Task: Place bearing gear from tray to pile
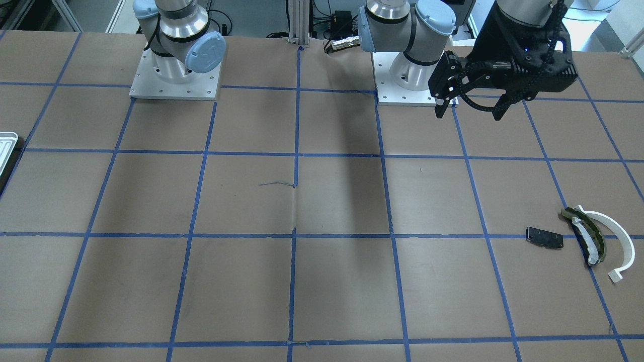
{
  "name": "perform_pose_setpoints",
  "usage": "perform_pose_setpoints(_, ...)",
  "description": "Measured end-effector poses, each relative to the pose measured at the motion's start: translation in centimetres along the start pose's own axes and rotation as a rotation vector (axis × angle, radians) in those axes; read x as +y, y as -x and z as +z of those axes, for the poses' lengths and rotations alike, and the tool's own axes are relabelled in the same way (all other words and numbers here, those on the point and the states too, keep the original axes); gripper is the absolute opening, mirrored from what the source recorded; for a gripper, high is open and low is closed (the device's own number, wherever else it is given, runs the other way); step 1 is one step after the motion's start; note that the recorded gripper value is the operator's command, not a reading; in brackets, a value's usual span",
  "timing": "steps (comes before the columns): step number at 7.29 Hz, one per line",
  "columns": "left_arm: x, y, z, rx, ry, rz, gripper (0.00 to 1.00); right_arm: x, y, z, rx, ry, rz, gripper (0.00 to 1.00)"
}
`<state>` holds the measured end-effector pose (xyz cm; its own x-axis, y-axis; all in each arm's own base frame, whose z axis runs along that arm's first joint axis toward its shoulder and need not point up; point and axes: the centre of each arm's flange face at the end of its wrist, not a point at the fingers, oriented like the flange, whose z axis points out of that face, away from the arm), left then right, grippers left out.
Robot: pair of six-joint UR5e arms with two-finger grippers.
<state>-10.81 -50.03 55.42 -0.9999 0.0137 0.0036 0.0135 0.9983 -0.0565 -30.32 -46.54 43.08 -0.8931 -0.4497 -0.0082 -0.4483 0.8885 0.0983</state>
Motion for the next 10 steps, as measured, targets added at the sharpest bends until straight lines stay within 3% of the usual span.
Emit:
perform_pose_setpoints(2,-0.1,0.0,0.1,-0.001,0.004,0.001,1.00,8.6,-7.7,11.1,0.020,-0.023,-0.115,1.00)
perform_pose_setpoints(4,-0.1,-0.1,0.2,-0.001,0.004,0.002,1.00,15.6,-12.2,20.0,0.032,-0.064,-0.101,1.00)
perform_pose_setpoints(7,-0.1,-0.1,0.2,-0.002,0.003,0.002,1.00,19.0,-12.6,25.8,0.006,-0.068,-0.056,0.96)
perform_pose_setpoints(8,-0.1,-0.1,0.2,-0.001,0.003,0.002,1.00,19.1,-11.9,26.6,0.025,-0.060,-0.051,0.96)
perform_pose_setpoints(9,-0.1,-0.1,0.2,-0.001,0.002,0.002,1.00,19.2,-11.3,27.2,0.049,-0.054,-0.049,0.91)
perform_pose_setpoints(10,-0.1,-0.1,0.1,-0.001,0.001,0.001,1.00,19.2,-11.0,27.5,0.066,-0.049,-0.046,0.48)
